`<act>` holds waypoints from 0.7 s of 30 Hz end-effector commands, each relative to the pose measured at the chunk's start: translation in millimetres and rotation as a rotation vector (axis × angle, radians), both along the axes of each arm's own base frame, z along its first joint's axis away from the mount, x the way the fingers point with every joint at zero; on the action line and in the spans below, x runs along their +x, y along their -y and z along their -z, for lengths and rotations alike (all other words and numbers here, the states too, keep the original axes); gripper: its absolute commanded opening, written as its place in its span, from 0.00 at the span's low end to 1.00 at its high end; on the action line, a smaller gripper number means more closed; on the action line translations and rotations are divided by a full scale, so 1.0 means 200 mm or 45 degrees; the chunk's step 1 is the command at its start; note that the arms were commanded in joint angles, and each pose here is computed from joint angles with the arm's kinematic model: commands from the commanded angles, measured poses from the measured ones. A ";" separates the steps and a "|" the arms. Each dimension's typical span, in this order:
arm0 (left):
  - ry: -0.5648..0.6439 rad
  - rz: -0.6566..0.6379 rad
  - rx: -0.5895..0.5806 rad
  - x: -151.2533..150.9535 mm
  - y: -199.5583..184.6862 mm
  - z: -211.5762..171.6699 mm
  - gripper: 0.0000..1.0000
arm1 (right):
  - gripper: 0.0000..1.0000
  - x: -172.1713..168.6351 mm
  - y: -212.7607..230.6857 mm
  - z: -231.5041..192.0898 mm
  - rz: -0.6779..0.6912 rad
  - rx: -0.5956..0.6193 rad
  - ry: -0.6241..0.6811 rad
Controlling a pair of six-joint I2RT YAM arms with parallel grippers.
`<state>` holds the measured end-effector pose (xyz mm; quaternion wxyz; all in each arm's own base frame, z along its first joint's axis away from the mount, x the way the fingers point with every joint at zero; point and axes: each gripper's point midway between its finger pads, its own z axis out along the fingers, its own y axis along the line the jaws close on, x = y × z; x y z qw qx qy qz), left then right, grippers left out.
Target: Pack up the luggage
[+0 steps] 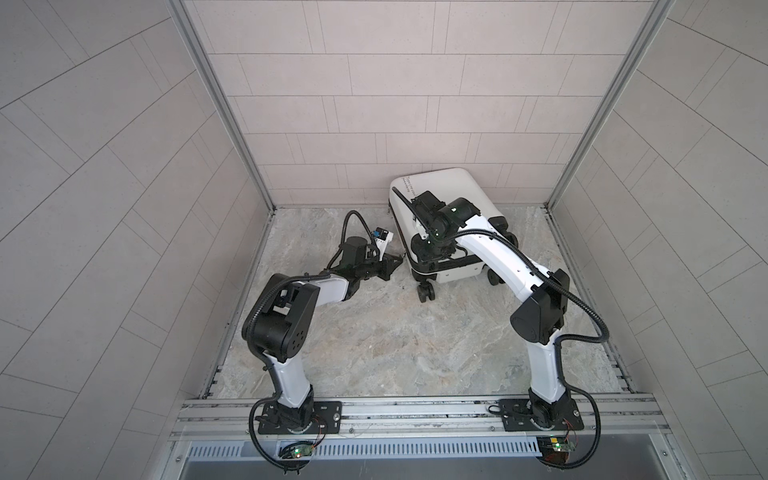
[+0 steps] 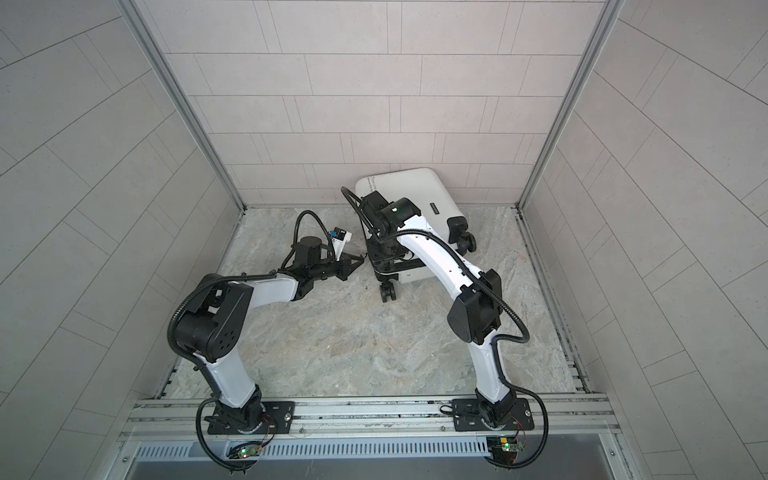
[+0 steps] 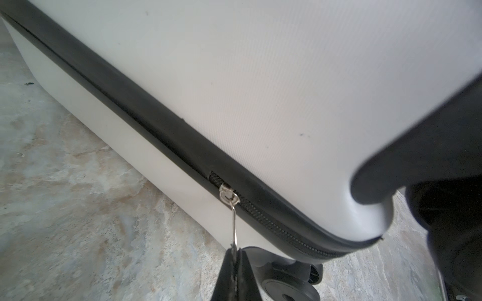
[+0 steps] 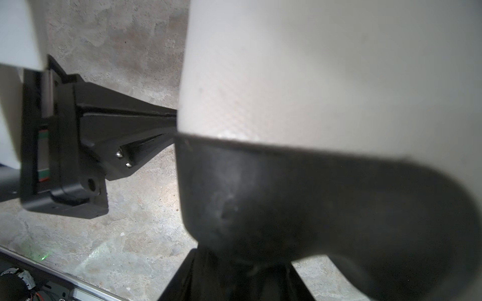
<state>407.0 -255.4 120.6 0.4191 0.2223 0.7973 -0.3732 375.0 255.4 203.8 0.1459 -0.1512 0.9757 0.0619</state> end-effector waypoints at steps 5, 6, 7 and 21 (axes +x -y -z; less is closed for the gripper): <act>0.042 0.104 -0.006 -0.10 0.06 -0.08 0.00 | 0.03 0.06 0.14 -0.24 -0.005 -0.062 0.211; 0.046 0.112 -0.005 -0.11 0.06 -0.09 0.00 | 0.03 0.05 0.15 -0.25 -0.003 -0.070 0.214; 0.044 0.123 -0.003 -0.13 0.07 -0.09 0.00 | 0.03 0.06 0.16 -0.25 0.000 -0.072 0.216; 0.020 0.259 -0.007 -0.36 0.24 -0.12 0.00 | 0.00 0.11 0.13 -0.33 0.026 -0.015 0.288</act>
